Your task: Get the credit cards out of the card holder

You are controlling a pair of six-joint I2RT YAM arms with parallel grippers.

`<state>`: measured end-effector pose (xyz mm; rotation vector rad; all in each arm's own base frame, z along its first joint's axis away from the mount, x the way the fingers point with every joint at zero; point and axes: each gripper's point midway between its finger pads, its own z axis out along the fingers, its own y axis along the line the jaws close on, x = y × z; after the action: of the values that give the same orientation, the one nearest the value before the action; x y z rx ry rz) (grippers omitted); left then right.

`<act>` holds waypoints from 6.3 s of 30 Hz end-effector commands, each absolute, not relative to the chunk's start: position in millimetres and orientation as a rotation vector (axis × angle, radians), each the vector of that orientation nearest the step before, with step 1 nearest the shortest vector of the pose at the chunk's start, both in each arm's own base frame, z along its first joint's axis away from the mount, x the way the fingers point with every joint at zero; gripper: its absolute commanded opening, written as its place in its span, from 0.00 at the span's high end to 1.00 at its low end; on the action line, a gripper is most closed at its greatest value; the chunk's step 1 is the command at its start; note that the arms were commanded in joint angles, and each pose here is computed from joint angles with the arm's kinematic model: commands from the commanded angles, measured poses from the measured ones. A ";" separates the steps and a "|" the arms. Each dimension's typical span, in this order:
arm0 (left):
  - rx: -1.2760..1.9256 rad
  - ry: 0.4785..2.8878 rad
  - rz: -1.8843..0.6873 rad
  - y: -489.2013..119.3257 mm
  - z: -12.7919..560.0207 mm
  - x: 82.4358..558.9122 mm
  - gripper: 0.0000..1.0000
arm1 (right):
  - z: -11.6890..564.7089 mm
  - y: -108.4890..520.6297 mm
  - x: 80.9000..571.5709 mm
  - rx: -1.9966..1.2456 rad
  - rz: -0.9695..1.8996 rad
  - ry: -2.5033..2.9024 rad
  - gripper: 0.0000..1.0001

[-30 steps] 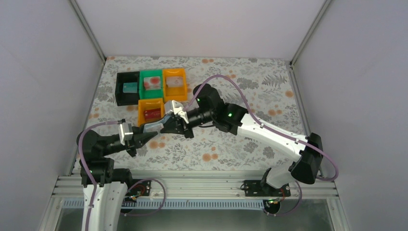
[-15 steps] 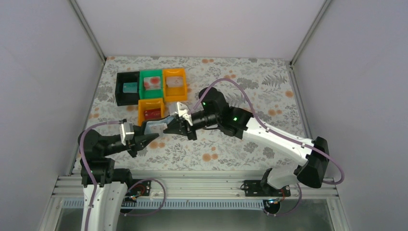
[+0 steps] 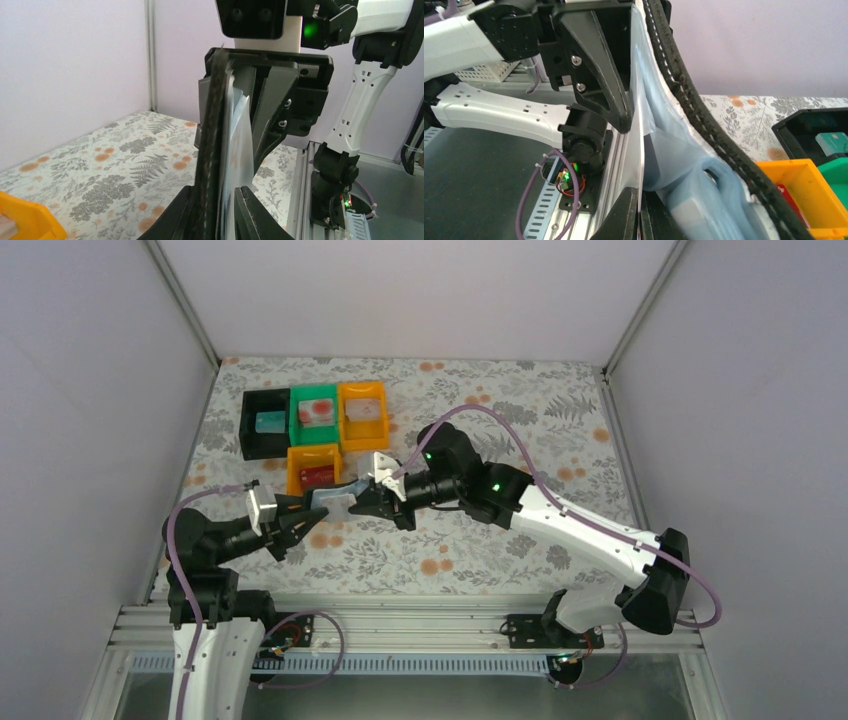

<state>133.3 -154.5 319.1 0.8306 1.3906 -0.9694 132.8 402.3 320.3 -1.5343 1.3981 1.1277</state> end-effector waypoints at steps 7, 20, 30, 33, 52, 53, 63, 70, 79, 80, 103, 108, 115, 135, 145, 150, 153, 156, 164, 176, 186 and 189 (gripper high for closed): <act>0.814 1.402 -0.989 -154.5 317.6 134.8 0.83 | 328.9 389.6 142.9 -1.521 1.055 1.398 0.96; 0.745 1.414 -0.943 -148.8 323.8 145.1 0.98 | 323.6 362.6 165.4 -1.440 0.958 1.474 0.96; 0.640 1.448 -0.958 -143.1 326.7 155.8 0.98 | 317.4 320.9 199.5 -1.280 0.860 1.570 0.96; 0.573 1.482 -0.976 -139.6 323.2 163.3 0.98 | 323.2 308.3 210.5 -1.214 0.817 1.588 0.96; 0.157 1.695 -1.131 -119.3 272.5 198.1 0.98 | 364.6 305.9 286.5 -1.009 0.795 1.731 0.96; 0.137 1.724 -1.176 -121.8 265.6 201.0 0.98 | 364.3 304.2 286.3 -0.998 0.792 1.737 0.96; 0.139 2.059 -1.468 -189.5 212.5 235.7 0.98 | 344.1 279.3 273.9 -0.909 0.749 1.817 0.96; 0.413 2.069 -1.677 -279.6 212.6 232.0 0.98 | 341.9 273.5 266.1 -0.891 0.765 1.822 0.96; -0.263 2.583 -1.251 -211.6 57.6 240.0 0.96 | 318.3 290.0 263.4 -1.017 0.825 1.860 0.96; -0.271 2.580 -1.246 -209.6 55.8 240.7 0.89 | 317.3 292.9 262.5 -1.030 0.840 1.857 0.96; 1.256 1.540 -0.991 -220.0 286.6 170.0 0.30 | 269.1 331.5 194.1 -1.525 0.815 1.831 0.96; 1.392 1.477 -0.904 -216.2 288.0 161.0 0.30 | 263.5 350.9 166.7 -1.664 0.764 1.760 0.96; 1.444 1.424 -0.934 -222.9 286.0 154.0 0.57 | 281.4 366.6 145.5 -1.708 0.784 1.642 0.96; 0.733 1.351 -1.294 -192.4 403.8 185.7 0.98 | 383.0 317.1 202.3 -1.054 0.975 1.361 0.01; 0.745 1.342 -1.296 -189.9 391.9 174.2 0.98 | 389.7 359.5 180.6 -1.259 1.360 1.320 0.07; 0.725 1.362 -1.298 -189.7 386.9 177.2 0.98 | 383.2 361.6 174.2 -1.306 1.405 1.325 0.47; 0.707 1.379 -1.297 -189.6 384.3 181.7 0.98 | 380.0 365.7 176.7 -1.312 1.409 1.356 0.80; 0.691 1.389 -1.290 -189.1 384.0 185.1 0.98 | 375.5 367.1 183.5 -1.292 1.380 1.403 0.96; 0.629 1.442 -1.218 -184.8 373.7 200.5 0.84 | 370.8 365.3 196.8 -1.227 1.366 1.560 0.96; 1.118 0.680 0.590 -129.7 414.1 219.3 0.17 | 375.5 355.6 253.6 -0.825 1.543 1.903 0.96; 1.238 -0.035 1.191 -169.2 386.3 201.0 0.12 | 382.0 361.1 259.9 -0.729 1.606 1.916 0.96; 1.246 -0.041 1.238 -175.9 388.2 214.9 0.12 | 381.1 365.7 257.2 -0.738 1.609 1.915 0.96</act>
<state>217.3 -172.9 354.0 1.3311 0.1732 0.9622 263.3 358.9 371.2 -0.7392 1.9447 1.5546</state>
